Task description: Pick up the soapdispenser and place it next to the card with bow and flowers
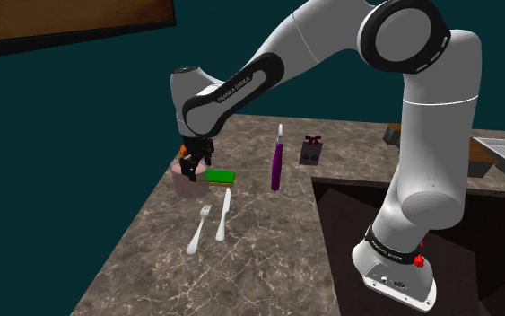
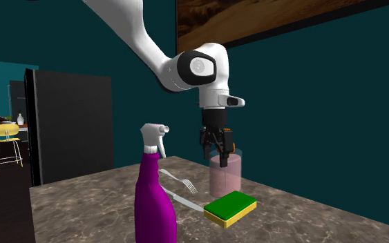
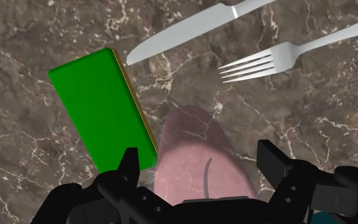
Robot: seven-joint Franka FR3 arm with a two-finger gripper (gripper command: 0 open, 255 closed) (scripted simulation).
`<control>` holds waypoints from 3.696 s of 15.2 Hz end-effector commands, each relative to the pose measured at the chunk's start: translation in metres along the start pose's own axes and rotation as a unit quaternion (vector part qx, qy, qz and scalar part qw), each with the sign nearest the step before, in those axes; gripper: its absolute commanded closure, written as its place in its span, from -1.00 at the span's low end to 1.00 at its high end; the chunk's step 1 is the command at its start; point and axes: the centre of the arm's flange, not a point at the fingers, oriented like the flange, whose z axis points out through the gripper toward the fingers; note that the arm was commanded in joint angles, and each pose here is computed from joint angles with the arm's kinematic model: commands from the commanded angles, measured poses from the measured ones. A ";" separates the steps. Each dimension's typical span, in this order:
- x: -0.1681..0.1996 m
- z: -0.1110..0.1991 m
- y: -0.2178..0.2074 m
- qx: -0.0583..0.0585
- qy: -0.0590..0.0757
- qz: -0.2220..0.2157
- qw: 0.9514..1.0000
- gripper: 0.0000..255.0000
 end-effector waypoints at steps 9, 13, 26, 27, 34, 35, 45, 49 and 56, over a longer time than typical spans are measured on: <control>0.000 0.001 0.000 0.000 0.000 0.000 1.000 1.00; 0.000 0.000 0.000 0.000 0.000 0.000 1.000 1.00; 0.000 -0.063 0.003 0.000 0.000 0.000 1.000 1.00; 0.000 -0.068 0.003 0.000 0.000 0.000 1.000 1.00; 0.000 -0.105 0.004 0.000 0.000 0.000 1.000 1.00; 0.000 -0.110 0.004 0.000 0.000 0.000 1.000 1.00; 0.000 -0.163 0.006 0.000 0.000 0.000 1.000 1.00; 0.000 -0.184 0.007 0.000 0.000 0.000 1.000 1.00; 0.000 -0.221 0.009 0.000 0.000 0.000 1.000 1.00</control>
